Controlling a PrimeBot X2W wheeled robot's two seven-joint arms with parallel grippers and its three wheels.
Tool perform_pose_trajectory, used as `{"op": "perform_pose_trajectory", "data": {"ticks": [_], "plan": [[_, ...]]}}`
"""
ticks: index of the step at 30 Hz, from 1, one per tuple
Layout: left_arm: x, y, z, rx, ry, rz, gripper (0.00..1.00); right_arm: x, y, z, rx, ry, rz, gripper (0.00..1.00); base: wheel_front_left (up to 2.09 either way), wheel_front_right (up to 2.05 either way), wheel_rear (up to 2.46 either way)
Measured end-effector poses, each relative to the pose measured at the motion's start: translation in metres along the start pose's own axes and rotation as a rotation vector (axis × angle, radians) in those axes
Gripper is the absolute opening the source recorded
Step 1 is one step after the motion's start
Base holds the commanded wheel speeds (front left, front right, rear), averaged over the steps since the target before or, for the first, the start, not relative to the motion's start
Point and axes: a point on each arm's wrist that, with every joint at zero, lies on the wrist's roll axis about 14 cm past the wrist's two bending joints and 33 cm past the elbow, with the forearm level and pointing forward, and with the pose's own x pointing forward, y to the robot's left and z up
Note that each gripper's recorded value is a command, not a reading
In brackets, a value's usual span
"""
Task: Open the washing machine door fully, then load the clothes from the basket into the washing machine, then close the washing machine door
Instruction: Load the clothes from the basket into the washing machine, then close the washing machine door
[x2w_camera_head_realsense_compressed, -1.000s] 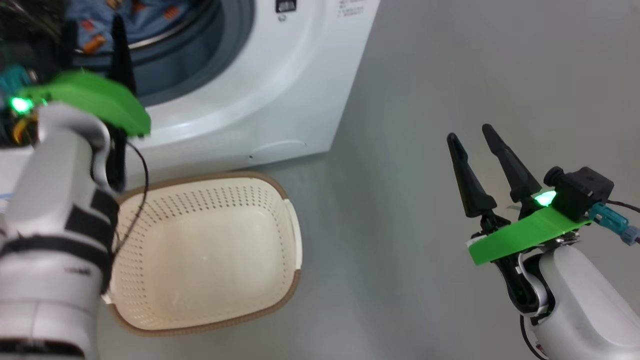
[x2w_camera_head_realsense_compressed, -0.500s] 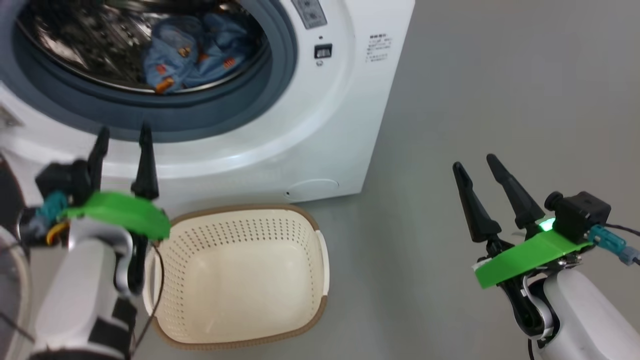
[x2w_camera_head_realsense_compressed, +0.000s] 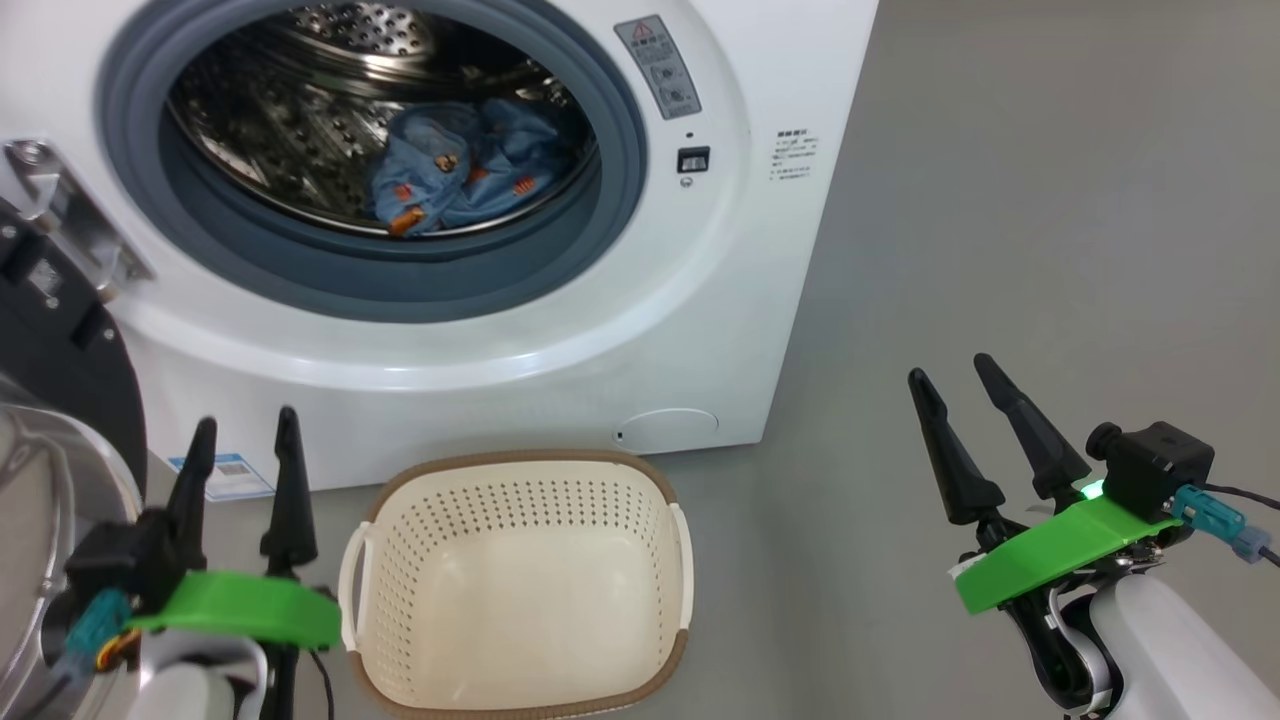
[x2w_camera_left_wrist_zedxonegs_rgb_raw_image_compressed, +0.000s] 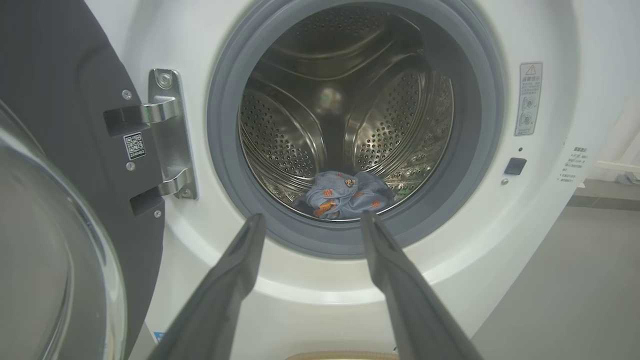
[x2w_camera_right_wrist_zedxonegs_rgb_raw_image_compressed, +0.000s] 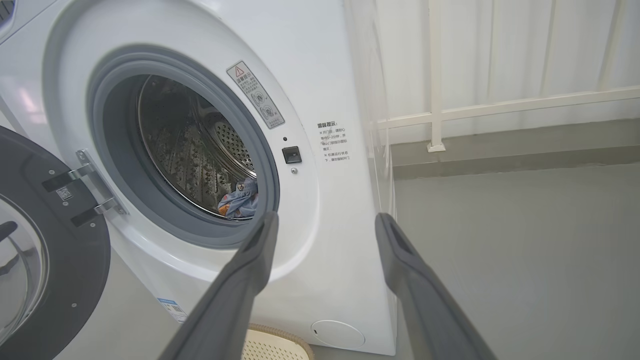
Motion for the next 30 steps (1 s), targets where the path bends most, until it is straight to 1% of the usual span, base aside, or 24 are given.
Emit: {"op": "perform_pose_trajectory", "data": {"ticks": [8, 18, 30], "plan": [[-0.031, 0.012, -0.001, -0.016, -0.002, 0.032, 1.00, -0.003, 0.008, 0.004, 0.003, -0.010, 0.019, 1.00, 0.00, 0.00, 0.00], [-0.038, 0.013, 0.010, -0.013, -0.033, 0.043, 1.00, -0.006, 0.008, 0.002, 0.008, -0.002, 0.022, 1.00, 0.00, 0.00, 0.00], [-0.040, 0.012, 0.009, -0.002, -0.031, 0.038, 1.00, -0.005, 0.008, 0.001, 0.003, 0.003, 0.025, 1.00, 0.00, 0.00, 0.00]]}}
